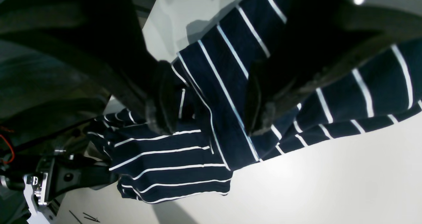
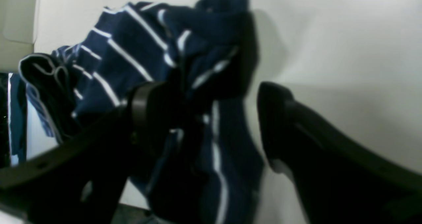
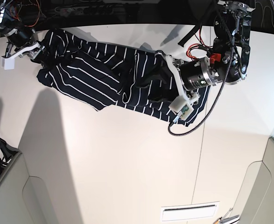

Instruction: Fold the T-shirt properly

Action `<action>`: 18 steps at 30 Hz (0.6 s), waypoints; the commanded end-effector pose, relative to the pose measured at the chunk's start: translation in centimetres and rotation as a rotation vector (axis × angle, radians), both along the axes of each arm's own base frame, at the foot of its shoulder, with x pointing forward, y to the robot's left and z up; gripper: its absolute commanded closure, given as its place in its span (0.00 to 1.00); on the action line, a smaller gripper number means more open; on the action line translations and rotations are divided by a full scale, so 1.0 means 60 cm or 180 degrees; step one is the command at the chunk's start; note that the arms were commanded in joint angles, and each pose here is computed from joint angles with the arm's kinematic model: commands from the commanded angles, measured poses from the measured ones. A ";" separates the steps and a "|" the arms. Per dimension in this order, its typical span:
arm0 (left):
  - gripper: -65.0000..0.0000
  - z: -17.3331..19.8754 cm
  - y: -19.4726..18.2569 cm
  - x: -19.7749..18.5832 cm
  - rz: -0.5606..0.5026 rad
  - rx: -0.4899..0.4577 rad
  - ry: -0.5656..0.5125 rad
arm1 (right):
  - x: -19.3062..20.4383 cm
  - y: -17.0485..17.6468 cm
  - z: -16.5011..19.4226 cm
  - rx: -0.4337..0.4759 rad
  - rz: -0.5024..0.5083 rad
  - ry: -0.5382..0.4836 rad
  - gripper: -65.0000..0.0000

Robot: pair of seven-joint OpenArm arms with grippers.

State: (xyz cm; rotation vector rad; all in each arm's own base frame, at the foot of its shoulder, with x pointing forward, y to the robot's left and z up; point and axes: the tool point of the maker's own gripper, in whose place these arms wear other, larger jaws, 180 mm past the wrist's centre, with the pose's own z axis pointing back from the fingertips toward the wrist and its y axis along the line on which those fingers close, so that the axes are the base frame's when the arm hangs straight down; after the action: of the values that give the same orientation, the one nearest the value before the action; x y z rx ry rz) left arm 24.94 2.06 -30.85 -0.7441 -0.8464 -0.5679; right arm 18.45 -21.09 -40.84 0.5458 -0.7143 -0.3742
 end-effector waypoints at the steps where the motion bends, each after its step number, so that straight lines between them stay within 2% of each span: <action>1: 0.45 0.022 -0.004 0.007 -0.0006 -0.0105 -0.0114 | 0.010 0.005 0.012 0.0029 0.0000 -0.0104 0.36; 8: 0.45 0.021 -0.004 0.006 -0.0006 -0.0104 -0.0107 | 0.015 0.054 0.007 0.0192 0.0149 -0.0125 0.36; 16: 0.45 0.021 -0.004 0.006 -0.0005 -0.0103 -0.0107 | 0.021 0.058 0.010 0.0208 0.0134 -0.0182 0.36; 18: 0.45 0.021 -0.004 0.006 -0.0005 -0.0106 -0.0108 | 0.023 0.060 0.013 0.0201 0.0167 -0.0223 0.40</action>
State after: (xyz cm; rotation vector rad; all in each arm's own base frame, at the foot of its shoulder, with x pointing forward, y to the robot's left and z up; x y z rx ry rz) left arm 24.92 2.05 -30.86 -0.7446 -0.8461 -0.5677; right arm 19.33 -17.32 -40.82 0.6376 -0.7239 -0.3462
